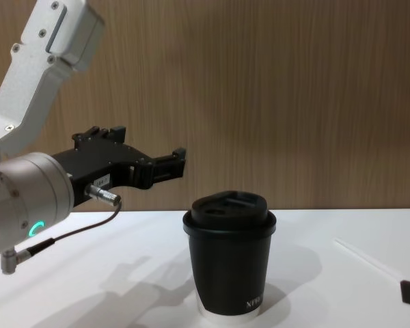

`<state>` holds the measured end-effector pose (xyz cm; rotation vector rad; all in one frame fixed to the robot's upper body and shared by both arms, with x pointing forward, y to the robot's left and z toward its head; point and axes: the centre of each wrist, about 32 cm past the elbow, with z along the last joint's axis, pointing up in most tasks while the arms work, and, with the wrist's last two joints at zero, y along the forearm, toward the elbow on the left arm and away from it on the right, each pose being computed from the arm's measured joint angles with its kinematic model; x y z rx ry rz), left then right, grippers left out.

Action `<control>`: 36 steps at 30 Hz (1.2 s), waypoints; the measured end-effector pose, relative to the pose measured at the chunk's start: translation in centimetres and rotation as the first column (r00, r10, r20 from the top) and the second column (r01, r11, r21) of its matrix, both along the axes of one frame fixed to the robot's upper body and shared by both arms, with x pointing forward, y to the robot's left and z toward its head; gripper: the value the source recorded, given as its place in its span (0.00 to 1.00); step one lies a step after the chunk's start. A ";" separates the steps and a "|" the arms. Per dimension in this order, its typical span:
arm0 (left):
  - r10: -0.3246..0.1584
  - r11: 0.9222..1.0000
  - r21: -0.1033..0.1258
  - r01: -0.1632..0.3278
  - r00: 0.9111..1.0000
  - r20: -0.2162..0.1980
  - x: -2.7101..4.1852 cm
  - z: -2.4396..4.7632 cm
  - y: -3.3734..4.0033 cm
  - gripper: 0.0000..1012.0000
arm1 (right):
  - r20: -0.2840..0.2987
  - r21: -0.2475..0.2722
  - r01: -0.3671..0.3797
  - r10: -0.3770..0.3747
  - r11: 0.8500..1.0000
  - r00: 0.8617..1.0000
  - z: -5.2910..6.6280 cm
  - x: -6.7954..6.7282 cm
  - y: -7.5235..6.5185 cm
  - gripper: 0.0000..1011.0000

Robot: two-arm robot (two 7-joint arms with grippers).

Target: Pick up the straw with one hand, pass it to the other hand, and insert it into the cup.

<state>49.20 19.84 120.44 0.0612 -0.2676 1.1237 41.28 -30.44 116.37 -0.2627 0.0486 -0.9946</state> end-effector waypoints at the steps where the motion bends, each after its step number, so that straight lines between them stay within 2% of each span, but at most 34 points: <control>1: 0.000 1.000 0.000 0.000 1.000 0.000 0.00 0.00 0.00 0.99 | -0.003 0.000 0.002 -0.002 1.000 1.000 -0.1 0.0 0.0 0.99; 16: 0.000 1.000 0.000 0.000 1.000 0.000 0.00 0.00 0.00 0.99 | -0.085 0.026 0.071 -0.069 0.997 0.994 -0.8 0.1 0.3 0.99; 36: 0.000 1.000 0.000 0.000 1.000 0.000 0.00 0.00 0.00 0.99 | -0.154 0.048 0.107 -0.098 0.993 0.983 -0.9 0.2 0.4 0.99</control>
